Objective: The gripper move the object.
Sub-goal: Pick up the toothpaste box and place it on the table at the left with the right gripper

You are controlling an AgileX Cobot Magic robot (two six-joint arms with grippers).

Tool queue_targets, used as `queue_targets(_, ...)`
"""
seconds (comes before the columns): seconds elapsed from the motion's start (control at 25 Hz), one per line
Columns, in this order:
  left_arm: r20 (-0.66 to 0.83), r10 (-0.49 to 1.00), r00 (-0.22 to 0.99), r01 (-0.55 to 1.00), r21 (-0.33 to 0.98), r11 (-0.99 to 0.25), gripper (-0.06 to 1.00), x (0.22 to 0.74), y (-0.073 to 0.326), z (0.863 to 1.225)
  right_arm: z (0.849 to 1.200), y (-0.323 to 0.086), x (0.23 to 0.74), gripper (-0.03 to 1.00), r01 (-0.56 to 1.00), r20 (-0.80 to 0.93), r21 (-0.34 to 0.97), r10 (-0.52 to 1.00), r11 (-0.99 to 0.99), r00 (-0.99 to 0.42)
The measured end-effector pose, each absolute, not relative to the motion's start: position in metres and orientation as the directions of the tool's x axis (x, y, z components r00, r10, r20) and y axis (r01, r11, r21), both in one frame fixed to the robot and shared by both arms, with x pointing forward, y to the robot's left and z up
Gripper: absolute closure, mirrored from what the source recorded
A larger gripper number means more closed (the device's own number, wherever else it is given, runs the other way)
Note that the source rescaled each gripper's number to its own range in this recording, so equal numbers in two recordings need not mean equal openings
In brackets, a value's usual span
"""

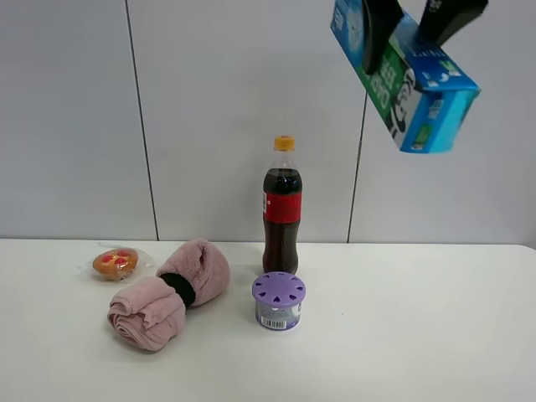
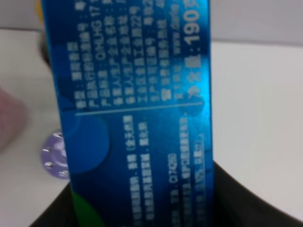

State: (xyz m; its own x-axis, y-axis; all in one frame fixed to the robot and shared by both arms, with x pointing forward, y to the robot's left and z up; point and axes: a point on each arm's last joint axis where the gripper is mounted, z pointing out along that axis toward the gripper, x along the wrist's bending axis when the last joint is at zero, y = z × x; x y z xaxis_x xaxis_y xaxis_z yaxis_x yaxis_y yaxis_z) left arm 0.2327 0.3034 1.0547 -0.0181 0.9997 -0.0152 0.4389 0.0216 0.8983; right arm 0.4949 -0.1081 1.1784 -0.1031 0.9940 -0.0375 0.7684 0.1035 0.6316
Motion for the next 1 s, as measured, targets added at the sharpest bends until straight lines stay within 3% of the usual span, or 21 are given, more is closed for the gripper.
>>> queue_targets(0.4, -0.015, 1.000, -0.018, 0.439, 0.898, 0.022, -0.06, 0.233, 0.303, 1.055, 1.070, -0.172, 0.536, 0.97, 0.916, -0.107, 0.397, 0.988, -0.058, 0.109)
queue_targets(0.84, -0.015, 1.000, -0.018, 0.439, 0.898, 0.022, -0.06, 0.233, 0.303, 1.055, 0.963, -0.154, 0.581, 0.97, 0.966, -0.056, 0.256, 0.997, -0.040, 0.056)
queue_targets(1.0, -0.015, 1.000, -0.018, 0.439, 0.898, 0.022, -0.06, 0.233, 0.303, 1.055, 0.937, -0.154, 0.594, 0.97, 0.964, -0.036, 0.262, 0.998, -0.043, 0.055)
